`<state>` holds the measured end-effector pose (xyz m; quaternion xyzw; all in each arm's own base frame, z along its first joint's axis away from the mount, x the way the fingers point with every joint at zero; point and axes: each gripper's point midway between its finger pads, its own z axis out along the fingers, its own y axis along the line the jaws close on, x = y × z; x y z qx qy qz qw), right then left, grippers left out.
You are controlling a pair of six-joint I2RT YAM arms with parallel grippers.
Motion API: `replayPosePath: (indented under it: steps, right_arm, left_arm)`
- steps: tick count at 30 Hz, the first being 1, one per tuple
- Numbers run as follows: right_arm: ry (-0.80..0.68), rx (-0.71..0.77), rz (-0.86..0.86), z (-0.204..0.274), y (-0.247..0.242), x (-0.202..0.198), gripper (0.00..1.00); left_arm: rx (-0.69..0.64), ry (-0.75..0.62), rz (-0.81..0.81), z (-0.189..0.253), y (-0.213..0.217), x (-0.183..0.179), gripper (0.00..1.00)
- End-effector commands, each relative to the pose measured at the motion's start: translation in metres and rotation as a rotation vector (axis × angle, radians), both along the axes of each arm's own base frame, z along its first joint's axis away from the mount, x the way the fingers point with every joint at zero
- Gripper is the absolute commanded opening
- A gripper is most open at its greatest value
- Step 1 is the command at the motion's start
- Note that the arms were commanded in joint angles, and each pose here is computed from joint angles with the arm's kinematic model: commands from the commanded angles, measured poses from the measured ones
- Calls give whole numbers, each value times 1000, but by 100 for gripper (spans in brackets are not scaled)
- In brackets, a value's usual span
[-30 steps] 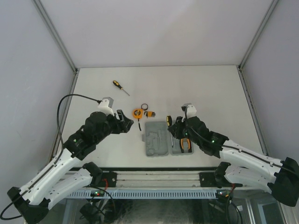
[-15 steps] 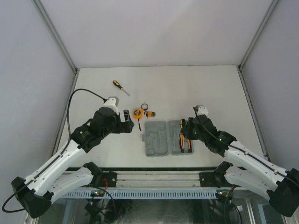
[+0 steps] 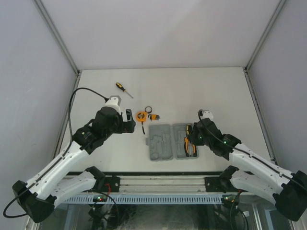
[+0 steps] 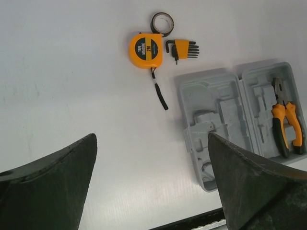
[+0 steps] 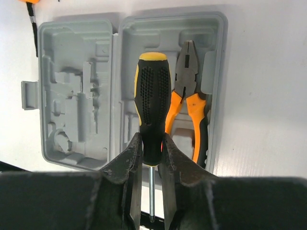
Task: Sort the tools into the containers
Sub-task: Place the screwdriver in the storage box.
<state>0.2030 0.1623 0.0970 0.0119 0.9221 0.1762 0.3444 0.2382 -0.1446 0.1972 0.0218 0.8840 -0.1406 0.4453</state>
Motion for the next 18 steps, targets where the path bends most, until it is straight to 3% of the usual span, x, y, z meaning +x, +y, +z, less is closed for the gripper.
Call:
replayPosePath:
  steps: [1,12,18]
  right_arm:
    - [-3,3,-29,5,3,9,0]
    - [125,-146,-54,-21,8,14,0]
    - [118,-139,-31,-20,25,27,0]
  left_arm:
    - [18,21,-18,-1,2,8,100]
    - [-15,10,-53,-2,4,11,98]
    - [-18,12,-51,-3,5,10,98]
